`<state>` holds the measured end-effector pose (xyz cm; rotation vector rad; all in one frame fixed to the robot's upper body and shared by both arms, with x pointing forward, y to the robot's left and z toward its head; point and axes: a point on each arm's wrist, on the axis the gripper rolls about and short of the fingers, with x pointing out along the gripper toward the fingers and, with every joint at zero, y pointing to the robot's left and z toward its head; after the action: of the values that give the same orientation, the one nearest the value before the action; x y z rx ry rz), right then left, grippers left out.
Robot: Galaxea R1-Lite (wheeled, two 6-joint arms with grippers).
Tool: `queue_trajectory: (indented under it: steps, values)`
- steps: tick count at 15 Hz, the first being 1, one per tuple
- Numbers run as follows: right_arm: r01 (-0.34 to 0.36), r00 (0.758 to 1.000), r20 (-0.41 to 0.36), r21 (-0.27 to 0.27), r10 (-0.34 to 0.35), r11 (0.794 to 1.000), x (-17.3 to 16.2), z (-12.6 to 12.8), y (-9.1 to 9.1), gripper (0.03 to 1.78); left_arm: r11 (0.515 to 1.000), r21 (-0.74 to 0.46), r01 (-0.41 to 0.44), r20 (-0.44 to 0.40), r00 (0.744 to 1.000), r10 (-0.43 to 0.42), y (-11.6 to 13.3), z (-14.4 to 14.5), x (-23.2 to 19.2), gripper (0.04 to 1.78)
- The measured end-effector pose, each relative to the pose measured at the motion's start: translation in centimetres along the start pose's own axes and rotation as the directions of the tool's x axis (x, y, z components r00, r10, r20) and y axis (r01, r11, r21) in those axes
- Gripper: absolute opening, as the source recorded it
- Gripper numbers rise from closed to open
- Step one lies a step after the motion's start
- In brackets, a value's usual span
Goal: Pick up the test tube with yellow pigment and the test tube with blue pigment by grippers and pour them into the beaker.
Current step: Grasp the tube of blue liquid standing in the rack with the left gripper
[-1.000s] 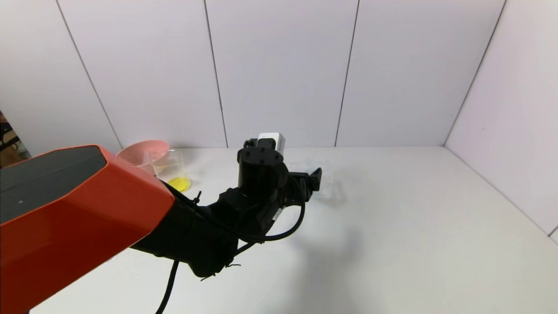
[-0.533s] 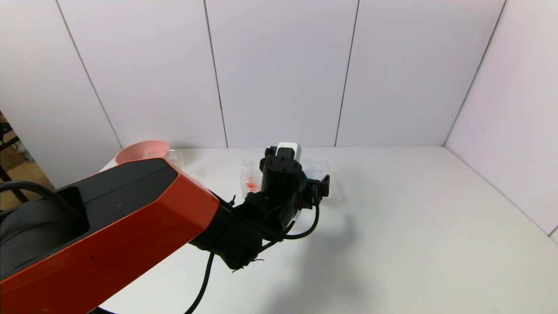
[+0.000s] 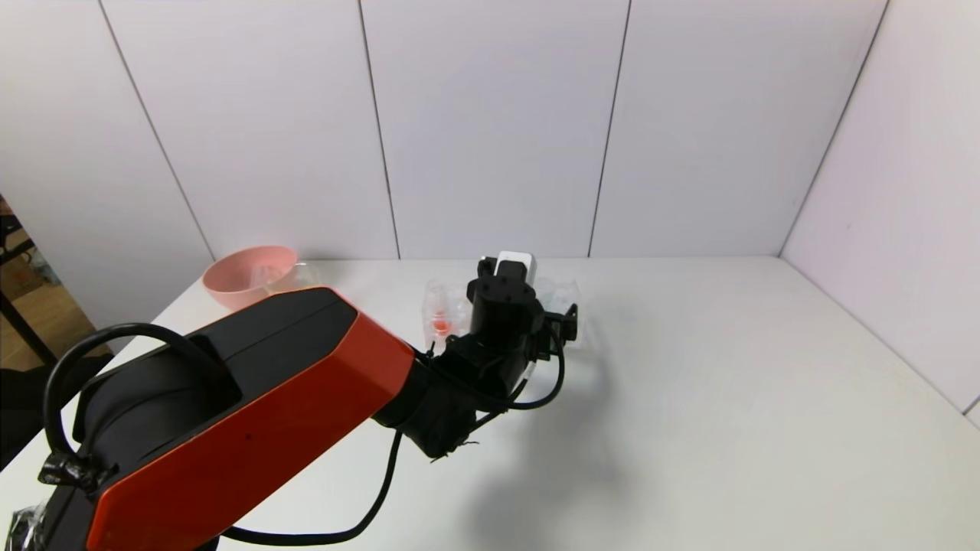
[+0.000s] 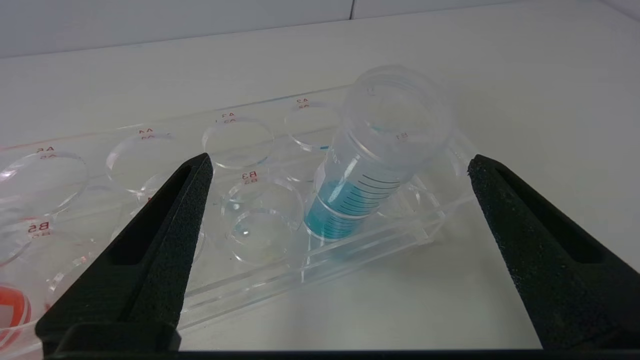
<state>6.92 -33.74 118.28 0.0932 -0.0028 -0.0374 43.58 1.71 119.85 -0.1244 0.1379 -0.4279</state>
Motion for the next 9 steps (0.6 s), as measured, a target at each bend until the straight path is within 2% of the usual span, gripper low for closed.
queue_trajectory:
  steps: [3, 5, 7, 9]
  values:
    - [0.000, 1.000, 0.000, 0.000, 0.000, 1.000, 0.00, 0.00, 0.00, 1.71, 0.999, 0.011, -0.040, 0.019, 0.999, 0.040, 0.07, -0.10, 0.66, 1.77]
    - [0.000, 1.000, 0.000, 0.000, 0.000, 1.000, 0.00, 0.00, 0.00, 1.71, 0.999, 0.008, -0.047, 0.025, 0.999, 0.047, 0.12, -0.06, 0.96, 1.70]
    - [0.000, 1.000, 0.000, 0.000, 0.000, 1.000, 0.00, 0.00, 0.00, 1.71, 0.998, 0.006, -0.055, 0.032, 0.998, 0.054, 0.13, -0.11, 1.17, 1.52]
    - [0.000, 1.000, 0.000, 0.000, 0.000, 1.000, 0.00, 0.00, 0.00, 1.71, 0.999, 0.006, -0.054, 0.032, 0.998, 0.054, 0.12, -0.16, 1.23, 1.22]
